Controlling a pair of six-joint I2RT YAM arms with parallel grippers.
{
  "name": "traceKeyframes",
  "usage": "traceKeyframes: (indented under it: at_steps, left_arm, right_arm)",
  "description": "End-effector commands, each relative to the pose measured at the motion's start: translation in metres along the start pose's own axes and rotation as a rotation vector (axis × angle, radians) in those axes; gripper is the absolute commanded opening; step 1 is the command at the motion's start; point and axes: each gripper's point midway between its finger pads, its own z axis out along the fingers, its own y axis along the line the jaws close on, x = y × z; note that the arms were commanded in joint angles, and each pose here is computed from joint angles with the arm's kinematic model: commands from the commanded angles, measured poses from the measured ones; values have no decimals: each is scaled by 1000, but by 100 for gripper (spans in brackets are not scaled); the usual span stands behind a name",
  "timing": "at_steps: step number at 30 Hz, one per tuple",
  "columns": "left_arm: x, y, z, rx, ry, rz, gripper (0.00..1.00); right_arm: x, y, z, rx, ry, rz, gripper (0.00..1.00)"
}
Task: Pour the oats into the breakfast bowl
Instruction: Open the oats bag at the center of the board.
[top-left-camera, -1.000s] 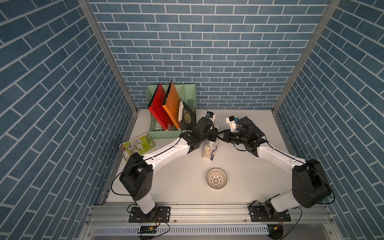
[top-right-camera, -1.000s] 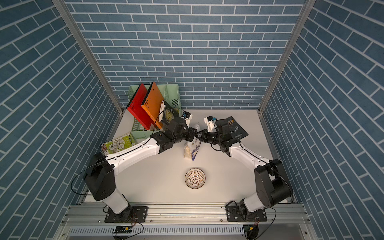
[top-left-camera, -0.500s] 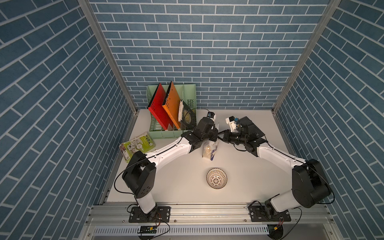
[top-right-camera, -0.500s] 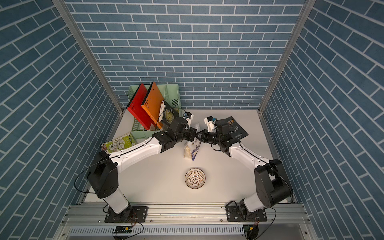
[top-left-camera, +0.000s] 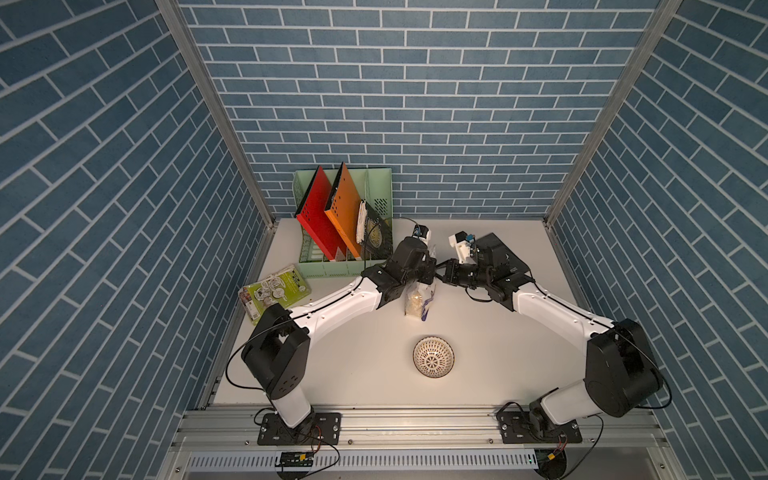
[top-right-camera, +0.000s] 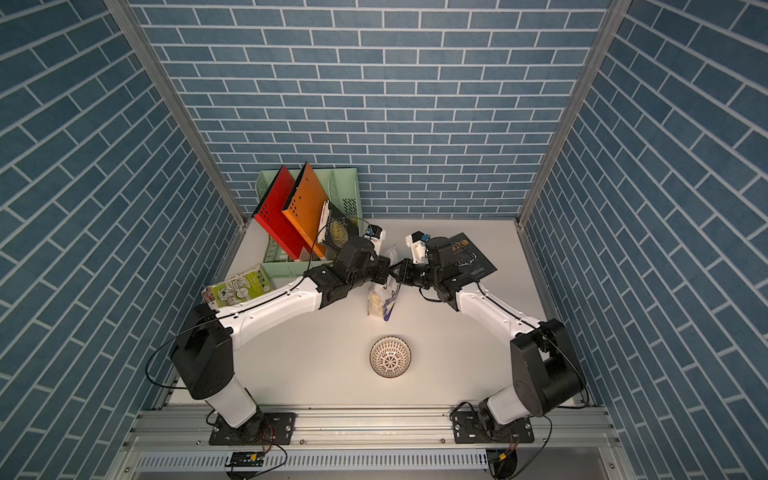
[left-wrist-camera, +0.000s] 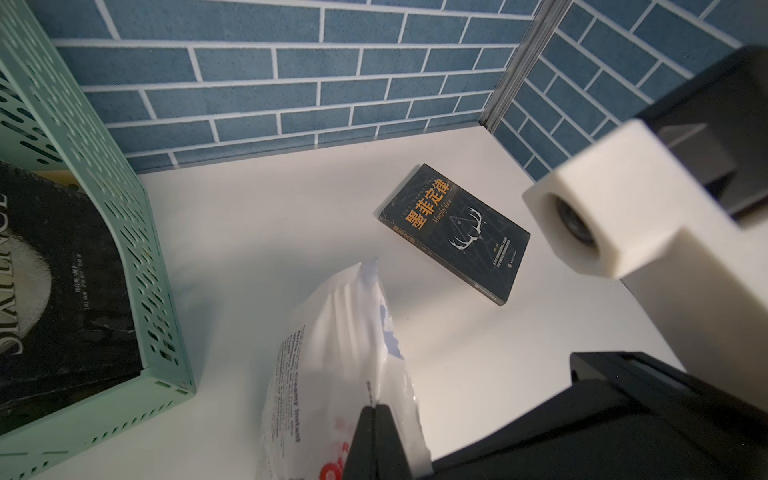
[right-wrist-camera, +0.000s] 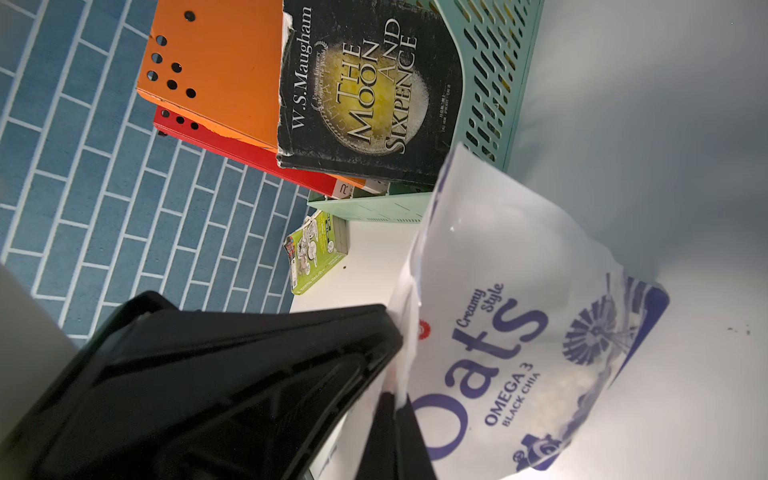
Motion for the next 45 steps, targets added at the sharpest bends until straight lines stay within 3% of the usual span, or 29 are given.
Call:
traceKeyframes:
  at_steps: [1,10,15,22,28,31,34,36,37,39,45]
  left_arm:
    - [1,23,-12,-98,-13,-5,0]
    - [0,28,-20,-111,-33,-23,0]
    - [-2,29,-23,-107,-37,-27,0]
    - [-9,27,-37,-86,-43,-26,0]
    - [2,22,-40,-37,-23,-48,0]
    - [3,20,-42,-22,-17,-50,0]
    - [0,16,-45,-5,-26,-55,0]
    - [-4,14,-47,8,-35,-57,8]
    - [-6,13,-48,13,-41,-59,18]
    - [-10,9,-49,30,-46,-61,27]
    - [-15,2,-41,54,-42,-62,46]
  right_arm:
    - [-15,-11,-15,122,-59,-52,0]
    - [-31,-29,-32,289,-136,-62,0]
    - [-38,-27,-39,307,-155,-89,0]
    - [-71,-9,-59,395,-188,-265,0]
    - [-91,15,-58,419,-79,-500,0]
    - [-82,5,-48,441,7,-554,0]
    - [-68,9,-37,362,54,-560,0]
    - [-61,21,-30,262,61,-535,0]
    - [-59,29,-29,215,57,-525,0]
    - [-56,37,-27,158,45,-512,0]
    - [-54,30,-27,189,46,-502,0]
